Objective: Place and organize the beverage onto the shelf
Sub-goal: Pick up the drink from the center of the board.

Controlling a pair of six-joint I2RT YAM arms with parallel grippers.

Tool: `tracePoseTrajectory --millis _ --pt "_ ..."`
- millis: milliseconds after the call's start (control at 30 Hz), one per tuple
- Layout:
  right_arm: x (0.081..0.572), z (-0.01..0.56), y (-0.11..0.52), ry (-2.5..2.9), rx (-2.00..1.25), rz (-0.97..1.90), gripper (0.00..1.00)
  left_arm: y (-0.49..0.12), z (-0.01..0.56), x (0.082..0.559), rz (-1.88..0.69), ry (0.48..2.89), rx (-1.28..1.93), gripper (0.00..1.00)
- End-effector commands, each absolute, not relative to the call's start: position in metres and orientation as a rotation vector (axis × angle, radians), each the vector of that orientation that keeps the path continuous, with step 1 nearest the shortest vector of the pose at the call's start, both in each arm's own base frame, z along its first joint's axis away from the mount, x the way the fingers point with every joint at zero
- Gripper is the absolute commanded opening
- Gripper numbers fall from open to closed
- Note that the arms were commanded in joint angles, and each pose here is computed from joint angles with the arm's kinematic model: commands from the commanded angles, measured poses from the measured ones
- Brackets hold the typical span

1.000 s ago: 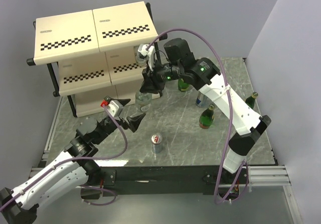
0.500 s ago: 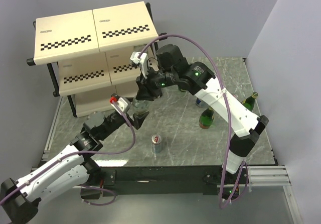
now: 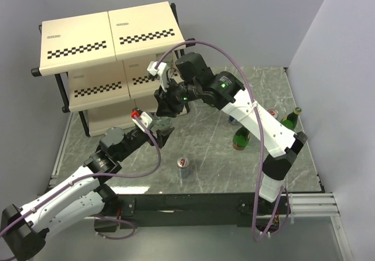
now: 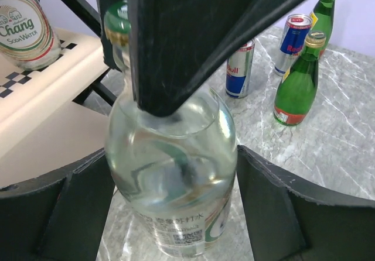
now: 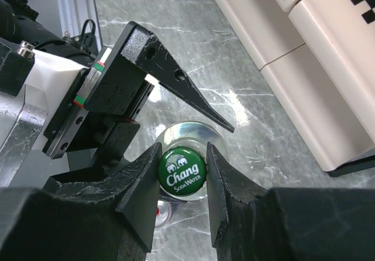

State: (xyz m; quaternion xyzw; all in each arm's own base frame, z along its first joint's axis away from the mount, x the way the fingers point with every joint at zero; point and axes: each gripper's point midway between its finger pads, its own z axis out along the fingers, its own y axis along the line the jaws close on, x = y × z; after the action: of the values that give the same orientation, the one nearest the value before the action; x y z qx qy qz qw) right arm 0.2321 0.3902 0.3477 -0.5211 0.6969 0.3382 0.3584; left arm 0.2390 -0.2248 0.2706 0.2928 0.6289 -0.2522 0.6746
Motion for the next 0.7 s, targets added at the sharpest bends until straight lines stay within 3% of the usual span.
tracePoseTrajectory --millis 0,267,433,667 --pt "0.23 0.408 0.398 1.584 -1.288 0.89 0.0 -0.223 0.297 0.241 -0.547 1.352 0.642 0.84" --pt "0.231 0.41 0.399 1.568 -1.288 0.841 0.0 -0.227 0.288 0.245 -0.549 1.395 0.657 0.69" --pt "0.231 0.415 0.398 1.554 -1.277 0.831 0.0 -0.227 0.283 0.246 -0.545 1.406 0.656 0.78" --pt "0.229 0.416 0.397 1.547 -1.274 0.836 0.0 -0.226 0.284 0.247 -0.539 1.406 0.648 0.79"
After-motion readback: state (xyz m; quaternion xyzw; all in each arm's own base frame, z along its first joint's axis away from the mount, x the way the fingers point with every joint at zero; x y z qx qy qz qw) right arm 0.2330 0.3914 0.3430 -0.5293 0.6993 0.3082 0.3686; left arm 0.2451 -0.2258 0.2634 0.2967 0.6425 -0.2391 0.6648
